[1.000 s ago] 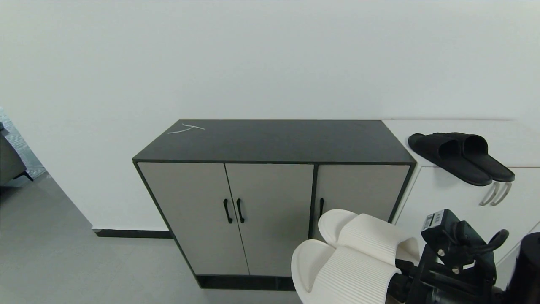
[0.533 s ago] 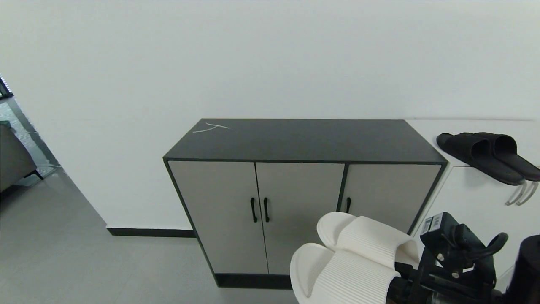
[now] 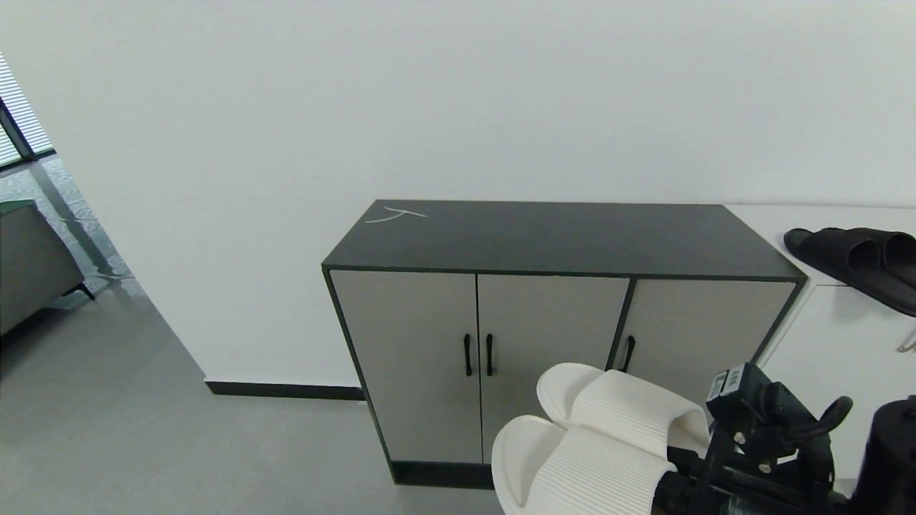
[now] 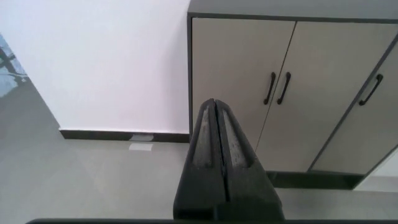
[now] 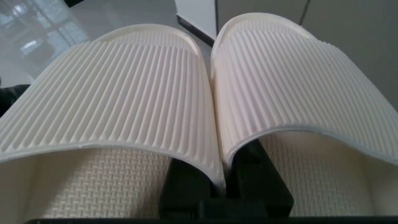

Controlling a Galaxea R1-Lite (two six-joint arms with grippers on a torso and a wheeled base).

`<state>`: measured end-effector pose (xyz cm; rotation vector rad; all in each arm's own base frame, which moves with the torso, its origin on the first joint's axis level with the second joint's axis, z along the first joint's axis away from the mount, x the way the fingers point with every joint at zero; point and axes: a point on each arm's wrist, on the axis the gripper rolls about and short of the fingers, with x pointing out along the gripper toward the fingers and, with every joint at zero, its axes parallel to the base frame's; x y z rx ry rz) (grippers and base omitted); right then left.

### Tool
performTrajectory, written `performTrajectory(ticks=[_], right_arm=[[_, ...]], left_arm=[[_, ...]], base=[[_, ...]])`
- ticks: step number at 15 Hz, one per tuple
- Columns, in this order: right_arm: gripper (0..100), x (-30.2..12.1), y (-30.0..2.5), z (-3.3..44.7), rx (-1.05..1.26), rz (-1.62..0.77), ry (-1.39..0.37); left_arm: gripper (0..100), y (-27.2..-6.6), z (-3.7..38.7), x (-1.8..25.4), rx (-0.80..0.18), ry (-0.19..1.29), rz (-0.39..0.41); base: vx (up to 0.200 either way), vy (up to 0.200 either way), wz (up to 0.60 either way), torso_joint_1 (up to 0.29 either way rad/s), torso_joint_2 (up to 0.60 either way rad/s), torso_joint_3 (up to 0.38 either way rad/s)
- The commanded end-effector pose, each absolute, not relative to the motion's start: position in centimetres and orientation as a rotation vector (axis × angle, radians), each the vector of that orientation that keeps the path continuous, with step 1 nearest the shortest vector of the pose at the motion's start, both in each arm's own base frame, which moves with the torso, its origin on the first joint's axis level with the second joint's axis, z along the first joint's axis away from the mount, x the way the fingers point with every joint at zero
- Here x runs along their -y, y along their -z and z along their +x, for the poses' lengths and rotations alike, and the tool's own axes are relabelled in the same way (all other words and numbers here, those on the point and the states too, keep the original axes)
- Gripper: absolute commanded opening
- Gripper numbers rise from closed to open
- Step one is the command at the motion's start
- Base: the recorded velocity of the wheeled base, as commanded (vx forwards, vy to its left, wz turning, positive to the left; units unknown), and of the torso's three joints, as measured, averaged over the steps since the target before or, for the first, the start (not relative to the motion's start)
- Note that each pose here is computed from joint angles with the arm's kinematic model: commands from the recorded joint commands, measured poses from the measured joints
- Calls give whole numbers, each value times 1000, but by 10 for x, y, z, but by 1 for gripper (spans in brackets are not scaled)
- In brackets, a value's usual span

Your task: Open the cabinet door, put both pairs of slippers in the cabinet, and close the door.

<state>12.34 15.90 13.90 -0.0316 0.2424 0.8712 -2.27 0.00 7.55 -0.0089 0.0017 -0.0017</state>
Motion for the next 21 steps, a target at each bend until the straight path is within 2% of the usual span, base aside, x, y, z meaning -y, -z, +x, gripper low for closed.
performTrajectory(ticks=[1, 6, 8, 11, 20, 21], right_arm=[[0, -160, -139, 123, -242, -32, -873], [0, -160, -139, 123, -242, -34, -877], [0, -160, -137, 120, -251, -38, -885], [0, -159, -134, 117, -258, -46, -897], [0, -159, -135, 115, -249, -58, -905], [0, -158, -133, 114, -257, -63, -906]], left_arm=[[0, -76, -23, 0, -2, 3, -9], [0, -76, -23, 0, -2, 3, -9], [0, -76, -23, 0, 0, 2, -11], [0, -76, -23, 0, 0, 3, -11], [0, -76, -23, 0, 0, -2, -8], [100, -76, -23, 0, -2, 0, -9]], base=[[200, 0, 0, -12, -2, 7], [200, 0, 0, 3, 1, 1], [0, 0, 0, 0, 0, 0], [0, 0, -600, -102, 233, 121], [0, 0, -600, -245, 533, 290], [0, 0, -600, -232, 530, 286]])
